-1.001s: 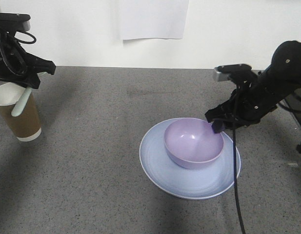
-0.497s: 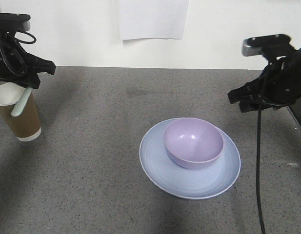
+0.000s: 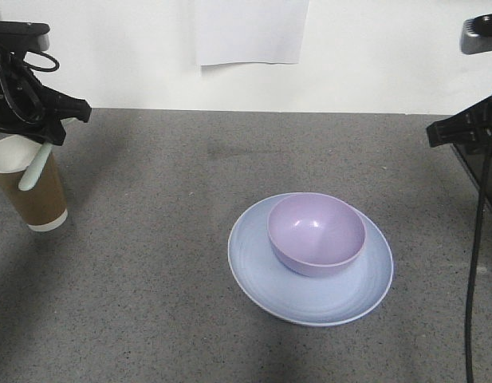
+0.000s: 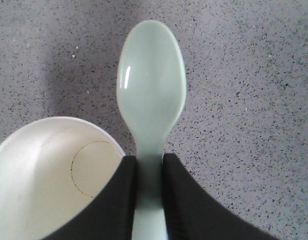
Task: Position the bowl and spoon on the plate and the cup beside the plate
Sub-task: 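Open the right gripper and raise it away from the bowl, then swing the left gripper with the spoon over the bowl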
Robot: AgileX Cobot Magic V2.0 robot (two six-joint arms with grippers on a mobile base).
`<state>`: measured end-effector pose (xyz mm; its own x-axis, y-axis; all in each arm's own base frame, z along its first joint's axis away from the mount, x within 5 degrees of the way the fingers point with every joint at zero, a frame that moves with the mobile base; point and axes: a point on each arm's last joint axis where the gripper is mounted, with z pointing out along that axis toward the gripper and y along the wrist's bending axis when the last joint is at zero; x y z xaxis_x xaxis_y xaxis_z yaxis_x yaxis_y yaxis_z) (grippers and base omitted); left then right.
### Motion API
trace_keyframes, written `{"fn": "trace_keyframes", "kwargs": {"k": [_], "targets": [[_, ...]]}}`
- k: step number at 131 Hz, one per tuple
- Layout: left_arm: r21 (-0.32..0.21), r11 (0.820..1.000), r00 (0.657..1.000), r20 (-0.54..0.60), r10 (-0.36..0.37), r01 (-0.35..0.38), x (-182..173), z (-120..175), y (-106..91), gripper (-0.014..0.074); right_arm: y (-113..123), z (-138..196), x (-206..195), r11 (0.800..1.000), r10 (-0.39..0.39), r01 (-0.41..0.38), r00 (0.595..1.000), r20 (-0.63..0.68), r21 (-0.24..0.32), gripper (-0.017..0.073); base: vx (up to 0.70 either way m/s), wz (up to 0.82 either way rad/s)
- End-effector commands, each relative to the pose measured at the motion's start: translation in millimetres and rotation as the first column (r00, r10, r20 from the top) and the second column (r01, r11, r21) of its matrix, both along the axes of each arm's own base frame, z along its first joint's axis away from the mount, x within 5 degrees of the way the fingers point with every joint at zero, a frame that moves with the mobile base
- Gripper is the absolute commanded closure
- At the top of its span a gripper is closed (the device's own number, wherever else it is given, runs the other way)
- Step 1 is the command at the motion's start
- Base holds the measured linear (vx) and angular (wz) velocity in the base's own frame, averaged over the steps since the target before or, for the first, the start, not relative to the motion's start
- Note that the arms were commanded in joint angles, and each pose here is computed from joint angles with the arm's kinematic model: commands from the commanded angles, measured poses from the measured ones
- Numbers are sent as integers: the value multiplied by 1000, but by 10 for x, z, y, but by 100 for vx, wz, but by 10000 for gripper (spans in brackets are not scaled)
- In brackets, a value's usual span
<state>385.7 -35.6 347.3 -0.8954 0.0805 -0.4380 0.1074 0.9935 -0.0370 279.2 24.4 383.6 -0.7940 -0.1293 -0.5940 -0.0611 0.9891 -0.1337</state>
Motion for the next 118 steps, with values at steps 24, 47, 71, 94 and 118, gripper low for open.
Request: {"fn": "trace_keyframes", "kwargs": {"k": [24, 47, 71, 94, 118], "targets": [[-19, 1000, 993, 115, 2, 0, -93, 309, -11, 601, -407, 220, -128, 994, -102, 99, 992, 73, 50, 562, 0, 0], [-19, 1000, 993, 115, 2, 0, -93, 309, -11, 601, -446, 201, -150, 992, -74, 70, 996, 43, 102, 561, 0, 0], [-19, 1000, 993, 115, 2, 0, -93, 309, -11, 601, -390, 187, -166, 990, -30, 27, 999, 17, 135, 561, 0, 0], [-19, 1000, 993, 115, 2, 0, -93, 309, -11, 601, -373, 184, -171, 989, -13, 11, 1000, 10, 145, 561, 0, 0], [-19, 1000, 993, 115, 2, 0, -93, 309, -11, 601, -359, 175, -184, 987, -10, 11, 1000, -8, 162, 561, 0, 0]]}}
